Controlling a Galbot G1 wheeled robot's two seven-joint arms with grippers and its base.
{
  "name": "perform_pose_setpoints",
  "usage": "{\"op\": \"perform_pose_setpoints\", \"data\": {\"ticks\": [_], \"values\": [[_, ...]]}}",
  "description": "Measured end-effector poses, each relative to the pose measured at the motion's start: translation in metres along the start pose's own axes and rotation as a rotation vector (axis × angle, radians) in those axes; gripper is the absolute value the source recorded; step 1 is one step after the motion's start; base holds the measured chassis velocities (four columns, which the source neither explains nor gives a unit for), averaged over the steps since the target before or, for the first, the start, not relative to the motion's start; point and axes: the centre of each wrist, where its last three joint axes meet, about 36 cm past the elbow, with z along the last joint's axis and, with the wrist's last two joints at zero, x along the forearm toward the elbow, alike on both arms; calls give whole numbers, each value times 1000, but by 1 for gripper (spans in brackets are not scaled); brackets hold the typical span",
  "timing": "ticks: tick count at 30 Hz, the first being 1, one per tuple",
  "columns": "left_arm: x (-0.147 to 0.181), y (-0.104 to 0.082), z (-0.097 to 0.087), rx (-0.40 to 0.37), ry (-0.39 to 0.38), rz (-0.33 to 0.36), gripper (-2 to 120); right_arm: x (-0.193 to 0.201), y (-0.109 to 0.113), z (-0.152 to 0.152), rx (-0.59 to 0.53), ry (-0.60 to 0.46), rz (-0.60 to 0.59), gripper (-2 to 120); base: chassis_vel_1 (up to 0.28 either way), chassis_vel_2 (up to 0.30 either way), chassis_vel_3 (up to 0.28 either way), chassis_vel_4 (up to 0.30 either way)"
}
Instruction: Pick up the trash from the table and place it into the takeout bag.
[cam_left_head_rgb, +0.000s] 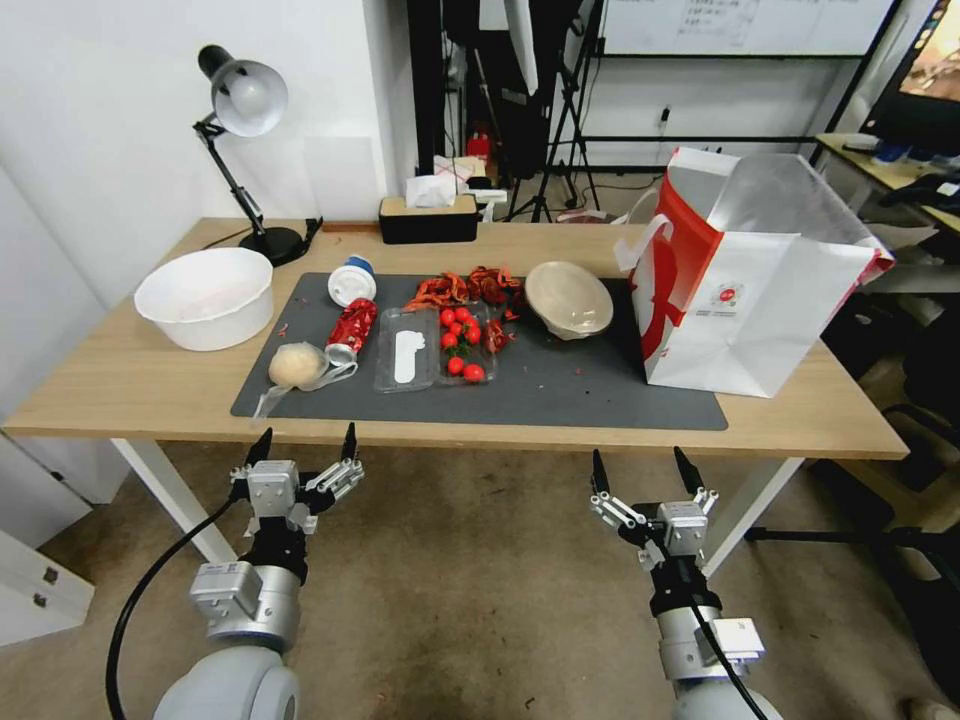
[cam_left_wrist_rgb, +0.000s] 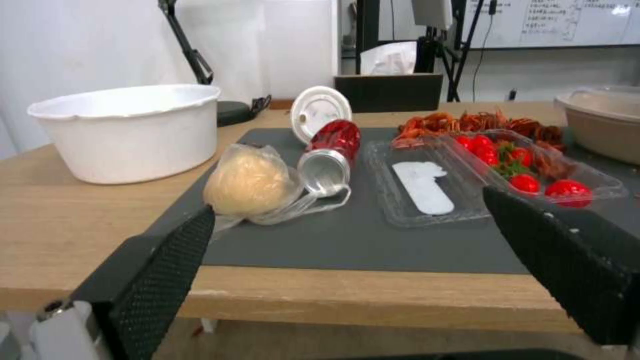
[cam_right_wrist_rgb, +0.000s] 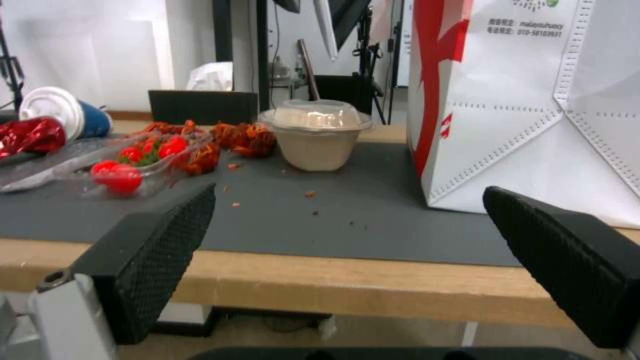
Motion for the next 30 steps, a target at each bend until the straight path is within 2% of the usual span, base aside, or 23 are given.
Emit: {"op": "perform_pose_setpoints", "data": {"ticks": [7,9,10,13,14,16,17,20,26,30], "values": [[-1,-1,2,3,1,0,100,-16,-1,-6,-63,1,29,100,0,0,0,0],[-1,-2,2,5,0,0,100,-37,-1,-14,-154,2,59,100,0,0,0,0],[-1,-2,2,5,0,0,100,-37,-1,-14,-154,2,59,100,0,0,0,0],[0,-2,2,3,1,0,100,-74,2,-24,-341,30,73,100,0,0,0,0],[0,-2,2,3,1,0,100,-74,2,-24,-341,30,73,100,0,0,0,0],[1,-2,3,2,1,-1,100,-101,5,-30,-467,41,62,100,0,0,0,0],[1,-2,3,2,1,-1,100,-101,5,-30,-467,41,62,100,0,0,0,0],[2,-2,4,2,2,-4,100,-134,8,-34,-610,79,50,100,0,0,0,0],[4,0,3,-3,-1,-11,100,-177,6,-34,-729,107,68,100,0,0,0,0],[4,0,3,-4,-1,-13,100,-189,4,-36,-750,103,74,100,0,0,0,0]]}}
